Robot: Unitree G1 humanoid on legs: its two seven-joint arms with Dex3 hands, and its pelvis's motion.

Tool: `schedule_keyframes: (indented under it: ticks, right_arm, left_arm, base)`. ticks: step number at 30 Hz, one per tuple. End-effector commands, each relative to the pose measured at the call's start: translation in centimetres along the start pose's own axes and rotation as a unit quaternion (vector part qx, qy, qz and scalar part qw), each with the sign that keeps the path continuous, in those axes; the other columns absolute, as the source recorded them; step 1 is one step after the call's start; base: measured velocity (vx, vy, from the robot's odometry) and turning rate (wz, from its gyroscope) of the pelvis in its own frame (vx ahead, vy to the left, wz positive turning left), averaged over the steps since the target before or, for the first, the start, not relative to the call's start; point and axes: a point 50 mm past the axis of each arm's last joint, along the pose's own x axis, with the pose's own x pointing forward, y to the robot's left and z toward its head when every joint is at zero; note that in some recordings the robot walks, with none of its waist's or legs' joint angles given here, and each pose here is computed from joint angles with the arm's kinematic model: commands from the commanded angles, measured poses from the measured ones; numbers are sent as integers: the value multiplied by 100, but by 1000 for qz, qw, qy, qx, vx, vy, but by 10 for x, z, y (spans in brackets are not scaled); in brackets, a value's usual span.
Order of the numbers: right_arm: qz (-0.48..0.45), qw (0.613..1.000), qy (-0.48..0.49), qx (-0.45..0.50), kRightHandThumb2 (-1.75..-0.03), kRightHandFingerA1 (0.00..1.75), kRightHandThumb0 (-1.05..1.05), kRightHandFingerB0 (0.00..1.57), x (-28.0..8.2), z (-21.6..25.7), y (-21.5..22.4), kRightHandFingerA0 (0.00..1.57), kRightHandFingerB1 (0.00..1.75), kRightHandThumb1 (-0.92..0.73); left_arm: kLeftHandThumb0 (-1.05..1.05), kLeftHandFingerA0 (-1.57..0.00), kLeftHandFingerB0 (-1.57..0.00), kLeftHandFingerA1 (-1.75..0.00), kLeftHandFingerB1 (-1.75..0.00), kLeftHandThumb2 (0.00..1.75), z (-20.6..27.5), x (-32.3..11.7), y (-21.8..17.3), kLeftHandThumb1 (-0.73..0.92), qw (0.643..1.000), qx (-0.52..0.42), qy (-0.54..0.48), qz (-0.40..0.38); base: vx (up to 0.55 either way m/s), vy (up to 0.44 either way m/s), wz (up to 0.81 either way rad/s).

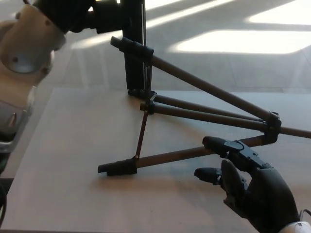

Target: Use both hands of the robot to pick up the tripod lying in the middle of the desk and make it stand upright on the desk

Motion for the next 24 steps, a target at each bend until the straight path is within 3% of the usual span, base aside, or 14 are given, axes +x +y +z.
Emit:
schedule_keyframes:
  ticks: [1, 4, 5, 7, 8, 12, 13, 14, 16, 17, 19, 20, 21, 24]
  right_arm:
    - [-40, 997, 69, 4, -65, 101, -80, 38, -12, -20, -2, 37, 63, -85]
    - [-45, 996, 74, 4, -65, 99, -79, 40, -14, -22, -2, 40, 61, -84]
    - [-44, 996, 76, 6, -65, 101, -79, 40, -14, -22, -3, 40, 62, -84]
    - [-46, 996, 82, 9, -65, 101, -79, 40, -16, -25, -4, 41, 61, -83]
    - [-56, 994, 91, 12, -64, 100, -82, 42, -16, -27, -5, 44, 60, -81]
    - [-45, 994, 101, -5, -65, 105, -81, 38, -17, -32, -6, 40, 62, -84]
    - [-54, 993, 108, 5, -64, 103, -79, 40, -18, -36, -6, 43, 60, -81]
    - [-52, 992, 115, 4, -65, 101, -80, 38, -19, -38, -5, 43, 59, -81]
    - [-49, 992, 118, 3, -64, 101, -79, 38, -20, -40, -5, 44, 59, -82]
    - [-46, 992, 119, -2, -65, 101, -78, 37, -20, -42, -5, 43, 57, -82]
    - [-44, 992, 121, -4, -64, 104, -78, 38, -20, -44, -3, 44, 61, -82]
    - [-42, 992, 122, -6, -65, 108, -77, 38, -20, -44, -3, 44, 63, -82]
    - [-39, 992, 123, -14, -65, 111, -78, 37, -20, -45, -4, 42, 65, -83]
    - [-38, 991, 129, -18, -65, 114, -77, 37, -22, -47, -4, 43, 64, -83]
  left_arm:
    - [-92, -2, -10, -41, -40, 97, 0, 16, -48, 57, 911, 381, 22, -157]
    - [-93, -1, -9, -21, -36, 98, -7, 19, -57, 55, 888, 421, 36, -181]
    - [-96, 0, -9, -38, -35, 65, -9, 21, -60, 59, 884, 426, 41, -185]
    - [-94, 0, -7, -34, -36, 69, -12, 28, -65, 58, 872, 446, 49, -195]
    - [-87, 0, -5, -21, -36, 95, -11, 33, -68, 50, 868, 454, 46, -193]
    - [-92, -1, -3, -18, -30, 96, -7, 43, -72, 54, 851, 485, 42, -197]
    - [-98, 0, -7, -41, -35, 65, -2, 50, -75, 62, 833, 517, 22, -196]
    - [-95, -3, -3, -24, -27, 101, 3, 56, -78, 56, 816, 544, 12, -197]
    - [-95, -4, -3, -17, -19, 102, 7, 62, -81, 56, 802, 563, 10, -201]
    - [-98, 0, -6, -36, -32, 67, 9, 65, -83, 64, 798, 570, 5, -195]
    - [-89, -2, -6, -13, -19, 99, 12, 71, -85, 51, 776, 600, 0, -194]
    - [-95, -1, -8, -32, -29, 61, 11, 72, -85, 67, 771, 607, -1, -192]
    - [-88, -11, -10, -13, -29, 98, 12, 77, -86, 53, 756, 627, -5, -187]
    - [-90, -9, -9, -16, -24, 93, 16, 86, -84, 51, 742, 647, -9, -175]
  base:
    - [0, 0, 0]
    - [0, 0, 0]
    - [0, 0, 0]
    - [0, 0, 0]
    - [0, 0, 0]
    - [0, 0, 0]
    - [0, 0, 0]
    - [0, 0, 0]
    - [0, 0, 0]
    - [0, 0, 0]
    - [0, 0, 0]
    - [0, 0, 0]
    - [0, 0, 0]
    - [0, 0, 0]
